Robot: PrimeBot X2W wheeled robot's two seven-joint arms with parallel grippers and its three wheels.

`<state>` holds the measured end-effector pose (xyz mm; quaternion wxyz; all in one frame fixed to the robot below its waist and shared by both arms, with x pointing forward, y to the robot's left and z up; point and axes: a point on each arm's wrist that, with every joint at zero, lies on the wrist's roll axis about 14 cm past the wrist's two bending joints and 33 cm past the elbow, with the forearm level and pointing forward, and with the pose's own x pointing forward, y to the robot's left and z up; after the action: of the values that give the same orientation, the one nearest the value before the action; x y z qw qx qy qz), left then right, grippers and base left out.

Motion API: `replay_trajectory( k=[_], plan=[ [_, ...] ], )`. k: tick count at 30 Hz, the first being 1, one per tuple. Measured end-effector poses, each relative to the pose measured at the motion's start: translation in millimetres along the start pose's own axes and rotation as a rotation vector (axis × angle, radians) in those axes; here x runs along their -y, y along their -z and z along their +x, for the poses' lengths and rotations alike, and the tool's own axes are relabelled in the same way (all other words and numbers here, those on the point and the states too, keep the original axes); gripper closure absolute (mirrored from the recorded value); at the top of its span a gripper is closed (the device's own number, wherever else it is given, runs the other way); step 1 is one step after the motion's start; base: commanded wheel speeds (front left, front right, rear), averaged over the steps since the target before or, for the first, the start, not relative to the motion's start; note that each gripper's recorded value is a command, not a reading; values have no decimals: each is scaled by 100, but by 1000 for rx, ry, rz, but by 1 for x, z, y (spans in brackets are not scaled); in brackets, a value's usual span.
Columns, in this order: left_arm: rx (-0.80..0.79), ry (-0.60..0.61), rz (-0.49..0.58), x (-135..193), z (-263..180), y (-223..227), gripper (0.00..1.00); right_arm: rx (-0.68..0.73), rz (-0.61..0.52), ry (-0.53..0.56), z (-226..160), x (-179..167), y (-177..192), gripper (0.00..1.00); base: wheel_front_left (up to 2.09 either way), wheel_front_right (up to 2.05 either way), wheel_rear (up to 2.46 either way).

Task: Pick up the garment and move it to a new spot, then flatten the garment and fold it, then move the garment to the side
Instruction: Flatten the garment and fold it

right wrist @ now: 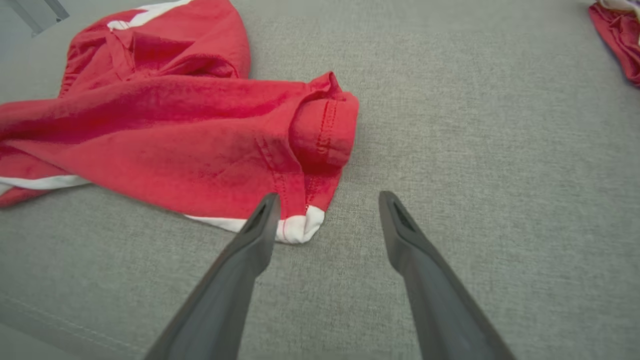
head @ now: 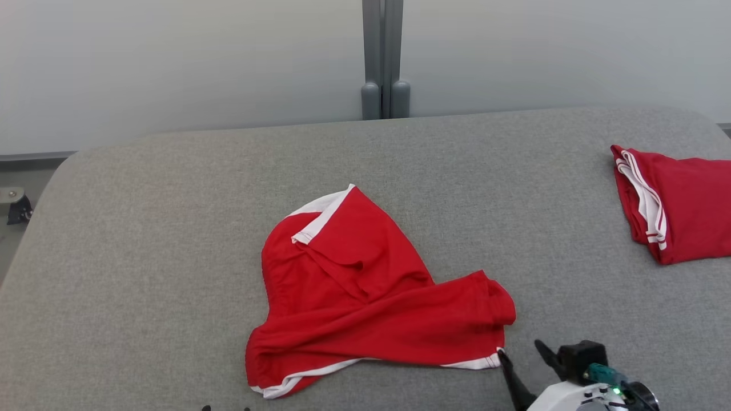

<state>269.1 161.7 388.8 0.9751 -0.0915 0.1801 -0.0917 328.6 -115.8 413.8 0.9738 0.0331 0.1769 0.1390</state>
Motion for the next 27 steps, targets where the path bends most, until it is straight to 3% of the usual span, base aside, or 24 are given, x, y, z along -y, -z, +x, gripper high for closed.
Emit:
replay_trajectory(
  k=[5, 19, 25, 27],
  plan=[
    [-31, 28, -26, 8, 11, 6, 0, -135, -24, -20, 7, -5, 24, 0, 0, 0, 0],
    [-70, 53, -33, 7, 30, 11, 0, -231, -29, -61, 33, -15, 38, 0, 0, 0, 0],
    [-81, 72, -37, 11, 32, 14, 0, -262, -15, -63, 36, -16, 42, 40, 0, 0, 0],
    [-85, 77, -42, 13, 33, 15, 0, -264, -14, -62, 36, -16, 42, 36, 0, 0, 0]
  ],
)
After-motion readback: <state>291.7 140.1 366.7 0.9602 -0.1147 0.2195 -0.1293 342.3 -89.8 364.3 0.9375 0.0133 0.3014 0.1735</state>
